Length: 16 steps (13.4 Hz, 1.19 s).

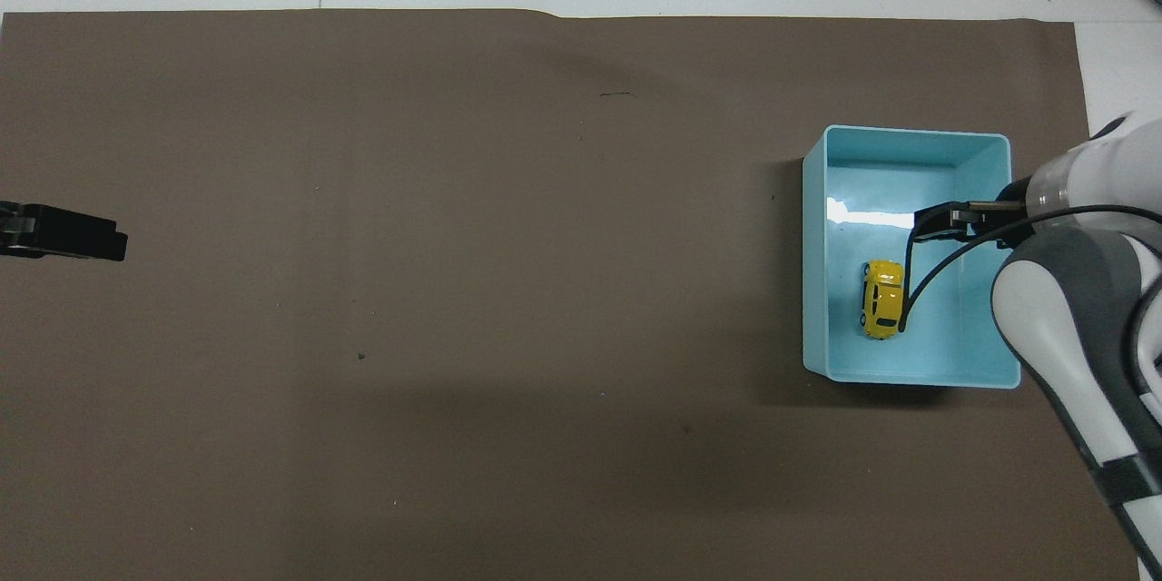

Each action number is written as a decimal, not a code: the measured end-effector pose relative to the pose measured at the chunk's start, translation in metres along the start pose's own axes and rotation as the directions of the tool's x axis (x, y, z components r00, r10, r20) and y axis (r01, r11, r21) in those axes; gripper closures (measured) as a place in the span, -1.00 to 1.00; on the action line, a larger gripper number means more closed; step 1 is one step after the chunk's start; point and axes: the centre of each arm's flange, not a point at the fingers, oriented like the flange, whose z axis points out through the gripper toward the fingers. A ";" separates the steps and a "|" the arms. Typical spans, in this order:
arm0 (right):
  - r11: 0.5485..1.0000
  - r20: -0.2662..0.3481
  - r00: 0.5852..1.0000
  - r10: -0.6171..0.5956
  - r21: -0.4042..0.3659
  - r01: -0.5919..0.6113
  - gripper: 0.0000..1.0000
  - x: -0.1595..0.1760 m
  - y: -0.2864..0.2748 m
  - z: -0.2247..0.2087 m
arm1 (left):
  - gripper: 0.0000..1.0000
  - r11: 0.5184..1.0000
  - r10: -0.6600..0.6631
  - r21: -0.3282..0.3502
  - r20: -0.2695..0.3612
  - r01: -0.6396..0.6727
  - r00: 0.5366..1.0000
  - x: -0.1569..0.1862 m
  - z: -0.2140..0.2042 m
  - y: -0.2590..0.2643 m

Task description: Wind up and store yellow beetle car

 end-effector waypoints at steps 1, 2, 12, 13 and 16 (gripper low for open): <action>1.000 0.016 1.000 0.008 -0.001 -0.008 -1.00 0.000 -0.002 -0.009 | -1.00 1.000 0.000 0.000 0.000 0.000 1.000 0.000 0.000 0.000; 1.000 0.029 0.999 0.013 -0.003 -0.013 -1.00 0.001 -0.003 -0.019 | -1.00 1.000 0.000 0.000 0.000 0.000 1.000 0.000 0.000 0.000; 0.998 0.060 0.997 0.049 0.029 -0.051 -1.00 -0.009 -0.028 -0.092 | -1.00 1.000 0.000 0.000 0.000 0.000 1.000 0.000 0.000 0.000; 0.999 0.059 0.997 0.041 0.030 -0.043 -1.00 -0.009 -0.022 -0.095 | -1.00 1.000 0.000 0.000 0.000 0.000 1.000 0.000 0.000 0.000; 0.999 0.083 0.996 0.037 0.028 -0.039 -1.00 -0.013 -0.015 -0.117 | -1.00 1.000 0.000 0.000 0.000 0.000 1.000 0.000 0.000 0.000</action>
